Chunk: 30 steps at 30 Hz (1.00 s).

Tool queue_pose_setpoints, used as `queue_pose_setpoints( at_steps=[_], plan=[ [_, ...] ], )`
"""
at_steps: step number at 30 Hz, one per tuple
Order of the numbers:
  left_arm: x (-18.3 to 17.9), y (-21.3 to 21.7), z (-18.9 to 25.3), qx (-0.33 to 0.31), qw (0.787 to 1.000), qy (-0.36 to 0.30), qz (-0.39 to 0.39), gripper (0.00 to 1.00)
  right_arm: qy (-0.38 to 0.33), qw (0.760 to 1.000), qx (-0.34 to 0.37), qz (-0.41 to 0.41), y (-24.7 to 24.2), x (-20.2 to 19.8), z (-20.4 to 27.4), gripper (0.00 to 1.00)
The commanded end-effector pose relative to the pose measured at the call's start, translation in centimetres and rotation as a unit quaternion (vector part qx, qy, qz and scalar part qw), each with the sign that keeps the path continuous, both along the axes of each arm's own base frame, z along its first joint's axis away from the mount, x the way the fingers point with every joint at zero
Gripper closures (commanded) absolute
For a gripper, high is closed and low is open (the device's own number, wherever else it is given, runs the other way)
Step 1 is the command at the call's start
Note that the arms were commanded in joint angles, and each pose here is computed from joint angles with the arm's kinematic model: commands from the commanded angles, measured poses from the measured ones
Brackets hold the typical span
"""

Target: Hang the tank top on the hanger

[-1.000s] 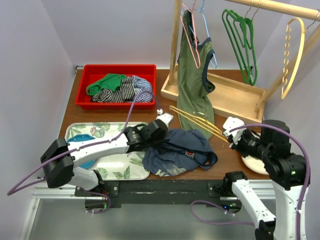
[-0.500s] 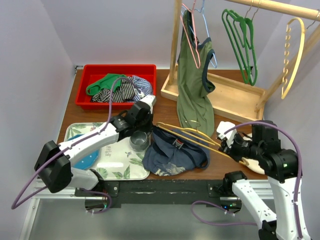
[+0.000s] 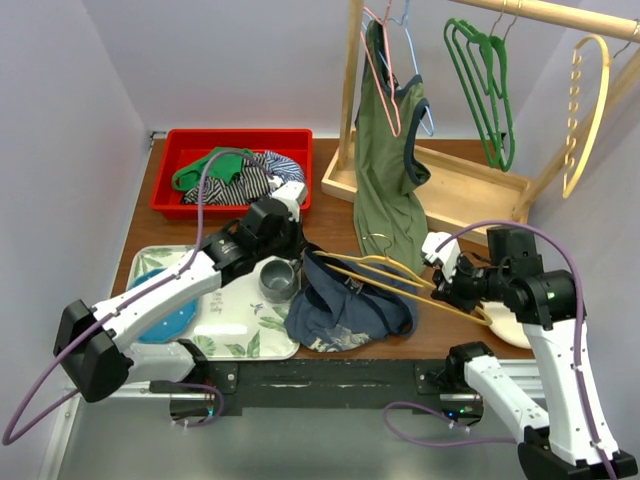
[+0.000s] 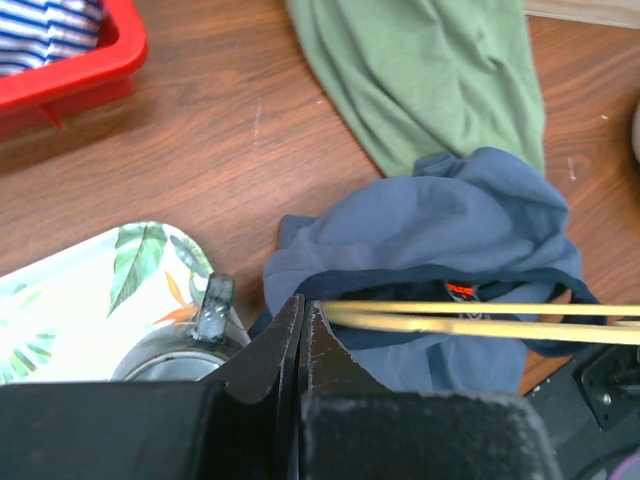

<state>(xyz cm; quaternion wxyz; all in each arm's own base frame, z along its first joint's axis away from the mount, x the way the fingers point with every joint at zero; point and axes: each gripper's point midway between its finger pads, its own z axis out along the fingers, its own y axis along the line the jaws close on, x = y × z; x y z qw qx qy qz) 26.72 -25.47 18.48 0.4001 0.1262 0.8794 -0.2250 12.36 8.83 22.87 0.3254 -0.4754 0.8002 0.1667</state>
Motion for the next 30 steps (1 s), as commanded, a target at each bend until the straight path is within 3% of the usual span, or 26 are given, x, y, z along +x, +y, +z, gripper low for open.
queue_pose_setpoints(
  at_steps=[1, 8, 18, 21, 25, 30],
  plan=[
    [0.3, -1.2, 4.4, -0.029, 0.997, -0.049, -0.046, 1.00, 0.079, 0.996, 0.005, 0.031, 0.2, -3.9, -1.1, 1.00],
    [1.3, -2.6, 9.2, -0.011, 0.989, -0.106, -0.104, 1.00, 0.098, 0.993, 0.033, 0.063, 1.7, -2.9, -0.1, 1.00],
    [-1.5, -5.3, 14.1, -0.078, 0.969, -0.118, -0.203, 1.00, 0.074, 0.994, 0.066, 0.050, 3.3, 1.1, 2.2, 1.00],
    [-1.4, -4.1, 14.8, -0.063, 0.973, -0.126, -0.183, 1.00, 0.065, 0.994, 0.076, 0.034, 3.7, 2.4, 2.9, 1.00],
    [1.0, 0.5, 16.2, -0.008, 0.986, -0.155, -0.054, 1.00, 0.051, 0.996, 0.078, 0.012, 3.6, 3.3, 3.7, 1.00],
    [-0.1, 0.4, 18.6, -0.044, 0.981, -0.175, -0.068, 1.00, 0.049, 0.995, 0.086, 0.014, 3.8, 3.2, 3.8, 1.00]
  ],
)
